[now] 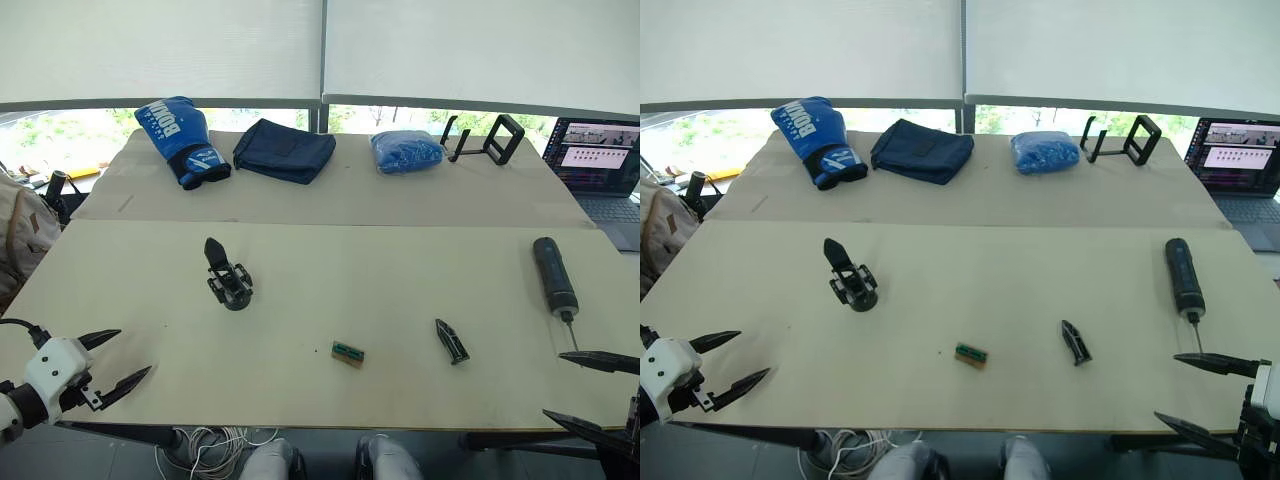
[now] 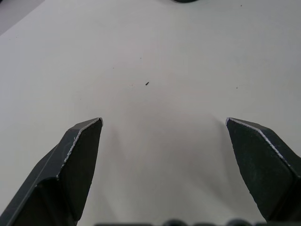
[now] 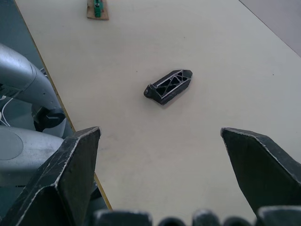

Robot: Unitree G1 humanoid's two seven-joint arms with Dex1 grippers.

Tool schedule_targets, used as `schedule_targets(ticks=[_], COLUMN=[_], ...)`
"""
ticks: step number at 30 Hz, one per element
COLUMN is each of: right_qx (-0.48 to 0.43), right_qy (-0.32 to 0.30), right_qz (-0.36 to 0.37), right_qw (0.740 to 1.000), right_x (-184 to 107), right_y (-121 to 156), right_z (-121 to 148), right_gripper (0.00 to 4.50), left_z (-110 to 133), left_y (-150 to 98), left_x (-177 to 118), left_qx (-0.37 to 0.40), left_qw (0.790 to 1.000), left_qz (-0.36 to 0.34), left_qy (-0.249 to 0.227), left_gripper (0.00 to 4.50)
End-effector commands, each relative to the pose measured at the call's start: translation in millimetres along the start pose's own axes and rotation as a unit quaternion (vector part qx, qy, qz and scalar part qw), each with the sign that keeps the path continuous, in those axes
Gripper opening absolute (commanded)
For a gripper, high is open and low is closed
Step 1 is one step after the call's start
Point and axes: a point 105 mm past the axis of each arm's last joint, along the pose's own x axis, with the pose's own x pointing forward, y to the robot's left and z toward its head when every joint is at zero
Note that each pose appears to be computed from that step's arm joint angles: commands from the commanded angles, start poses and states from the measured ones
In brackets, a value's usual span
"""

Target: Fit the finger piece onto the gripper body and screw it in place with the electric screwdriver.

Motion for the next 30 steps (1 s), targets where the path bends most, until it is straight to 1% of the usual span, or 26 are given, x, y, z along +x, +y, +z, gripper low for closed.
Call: schedule_targets(ticks=[1,4,7,10,11,13,16,17,19,21,22,24,26,30], right_qx=[-0.006,-0.001,0.004,0.006,0.016,0.027,-0.009,-0.018,-0.033,-0.036,-0.027,-0.005,0.002,-0.001], right_qy=[-0.004,-0.018,-0.041,-0.091,-0.120,-0.152,-0.228,-0.251,-0.277,-0.312,-0.319,-0.332,-0.334,-0.321], right_qz=[0.004,0.010,0.009,-0.019,-0.031,-0.047,-0.044,-0.045,-0.001,0.009,0.007,0.040,0.057,0.065], right_qw=[1.000,1.000,0.999,0.996,0.992,0.987,0.973,0.967,0.960,0.949,0.947,0.942,0.941,0.945], right_x=[2,13,29,51,57,64,73,73,78,80,81,85,86,86], right_y=[-1,0,0,-4,-4,-4,8,10,27,35,35,40,39,34], right_z=[7,14,23,41,51,62,85,90,93,96,96,99,99,94], right_gripper=[4.50,4.50,4.50,4.50,4.50,4.50,4.50,4.50,4.50,4.50,4.50,4.50,4.50,4.50], left_z=[7,9,6,6,3,-1,-19,-23,-23,-15,-11,3,18,33], left_y=[4,10,14,19,18,15,-1,-6,-10,-16,-22,-29,-32,-42], left_x=[0,1,0,-7,-11,-17,-27,-29,-32,-28,-23,-8,7,33], left_qx=[0.006,-0.025,-0.065,-0.120,-0.130,-0.141,-0.174,-0.181,-0.191,-0.190,-0.183,-0.157,-0.140,-0.114], left_qw=[1.000,0.998,0.994,0.982,0.977,0.972,0.963,0.963,0.958,0.958,0.963,0.972,0.975,0.981], left_qz=[0.013,0.043,0.073,0.126,0.146,0.170,0.192,0.188,0.201,0.192,0.174,0.138,0.119,0.090], left_qy=[-0.010,-0.031,-0.038,-0.077,-0.081,-0.083,-0.069,-0.064,-0.077,-0.095,-0.097,-0.109,-0.125,-0.129], left_gripper=[4.43,4.43,4.43,4.43,4.43,4.43,4.43,4.43,4.43,4.43,4.43,4.43,4.43,4.43])
